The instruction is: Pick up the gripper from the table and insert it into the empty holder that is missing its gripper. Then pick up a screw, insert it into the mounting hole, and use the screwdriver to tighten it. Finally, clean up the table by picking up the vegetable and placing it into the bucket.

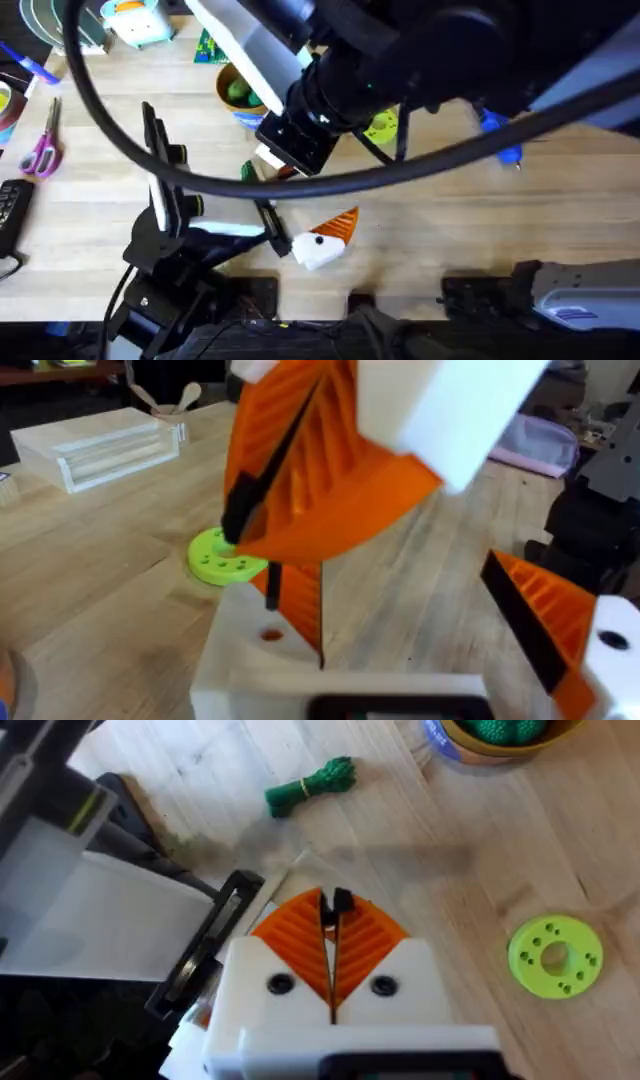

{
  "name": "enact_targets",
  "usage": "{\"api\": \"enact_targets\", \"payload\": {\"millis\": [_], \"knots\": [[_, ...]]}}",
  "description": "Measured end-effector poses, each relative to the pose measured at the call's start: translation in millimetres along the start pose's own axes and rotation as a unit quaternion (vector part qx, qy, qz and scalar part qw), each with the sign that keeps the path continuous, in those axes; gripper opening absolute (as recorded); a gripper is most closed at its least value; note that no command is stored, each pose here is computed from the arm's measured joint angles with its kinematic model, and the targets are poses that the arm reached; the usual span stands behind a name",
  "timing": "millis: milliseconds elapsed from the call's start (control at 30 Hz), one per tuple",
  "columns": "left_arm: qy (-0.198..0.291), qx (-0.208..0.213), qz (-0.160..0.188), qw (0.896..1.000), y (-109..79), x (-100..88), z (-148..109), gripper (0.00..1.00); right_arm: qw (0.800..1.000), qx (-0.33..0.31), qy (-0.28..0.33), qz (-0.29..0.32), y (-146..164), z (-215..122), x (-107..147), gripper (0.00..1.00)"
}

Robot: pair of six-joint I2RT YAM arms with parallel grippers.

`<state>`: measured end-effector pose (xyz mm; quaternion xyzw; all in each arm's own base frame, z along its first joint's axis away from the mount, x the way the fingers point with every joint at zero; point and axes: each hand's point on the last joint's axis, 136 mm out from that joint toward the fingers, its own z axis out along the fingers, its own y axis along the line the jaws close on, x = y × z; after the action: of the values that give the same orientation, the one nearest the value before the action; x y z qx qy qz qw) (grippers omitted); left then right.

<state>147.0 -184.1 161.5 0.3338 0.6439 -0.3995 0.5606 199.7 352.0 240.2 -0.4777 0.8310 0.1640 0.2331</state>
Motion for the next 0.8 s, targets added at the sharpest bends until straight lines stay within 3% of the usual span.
{"api": "enact_targets", "payload": {"millis": [800], "knots": [[0.001, 0.000, 0.002, 1.000, 0.1, 0.4, 0.1, 0.992, 0.999, -0.011, 0.045, 0.003, 2.1, 27.6, 12.3, 0.006]]}}
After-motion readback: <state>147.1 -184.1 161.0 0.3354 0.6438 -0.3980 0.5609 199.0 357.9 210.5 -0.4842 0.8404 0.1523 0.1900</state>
